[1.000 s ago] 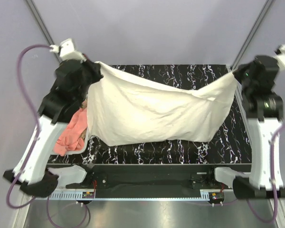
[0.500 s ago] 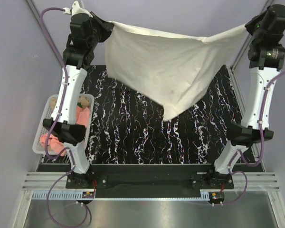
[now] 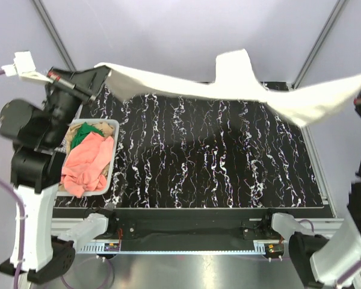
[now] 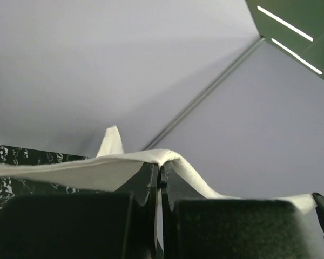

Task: Fold and stack the t-shirts
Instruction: Flatten the tshirt out

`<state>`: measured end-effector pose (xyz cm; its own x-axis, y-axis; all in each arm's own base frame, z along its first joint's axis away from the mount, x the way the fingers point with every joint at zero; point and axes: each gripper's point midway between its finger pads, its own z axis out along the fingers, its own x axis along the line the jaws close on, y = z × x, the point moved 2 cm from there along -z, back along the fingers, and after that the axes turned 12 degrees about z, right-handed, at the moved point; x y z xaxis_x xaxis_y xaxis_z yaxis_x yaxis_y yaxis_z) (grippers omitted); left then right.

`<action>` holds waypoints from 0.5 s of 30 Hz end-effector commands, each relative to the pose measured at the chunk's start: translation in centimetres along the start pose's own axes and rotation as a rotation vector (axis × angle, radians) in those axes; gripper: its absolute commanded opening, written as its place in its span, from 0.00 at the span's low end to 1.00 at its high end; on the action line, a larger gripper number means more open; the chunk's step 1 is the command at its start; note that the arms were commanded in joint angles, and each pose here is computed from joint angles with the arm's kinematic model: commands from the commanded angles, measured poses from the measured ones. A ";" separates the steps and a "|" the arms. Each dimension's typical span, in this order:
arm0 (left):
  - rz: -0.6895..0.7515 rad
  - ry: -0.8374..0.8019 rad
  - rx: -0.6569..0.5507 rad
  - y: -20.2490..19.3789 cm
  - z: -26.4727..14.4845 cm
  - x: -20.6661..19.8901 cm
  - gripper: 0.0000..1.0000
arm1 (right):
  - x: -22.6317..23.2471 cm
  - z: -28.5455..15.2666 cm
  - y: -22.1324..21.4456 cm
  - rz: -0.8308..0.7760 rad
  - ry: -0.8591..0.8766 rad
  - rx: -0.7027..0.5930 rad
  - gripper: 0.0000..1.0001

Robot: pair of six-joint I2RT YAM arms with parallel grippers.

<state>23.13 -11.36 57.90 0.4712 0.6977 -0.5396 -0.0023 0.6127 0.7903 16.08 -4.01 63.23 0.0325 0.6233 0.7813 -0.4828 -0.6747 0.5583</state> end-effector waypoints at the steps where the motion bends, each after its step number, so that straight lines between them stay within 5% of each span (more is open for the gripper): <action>1: -0.023 -0.038 0.093 -2.3 -1.4 -0.2 0.00 | -3.9 -0.7 -3.0 -0.025 -0.153 0.114 0.00; 9: 0.020 0.071 0.264 -6.1 -0.3 3.1 0.00 | -6.3 1.6 -7.0 -0.068 -0.224 0.248 0.00; 15: 0.050 0.184 0.307 -8.1 7.0 7.5 0.00 | -8.4 11.5 -12.2 -0.101 -0.213 0.248 0.00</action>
<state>29.29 -13.57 48.84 0.3225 0.7686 -0.5525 0.2986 0.4713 0.8299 26.47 -4.74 52.02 0.3296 0.5839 0.7419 -0.1902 -0.7286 0.6580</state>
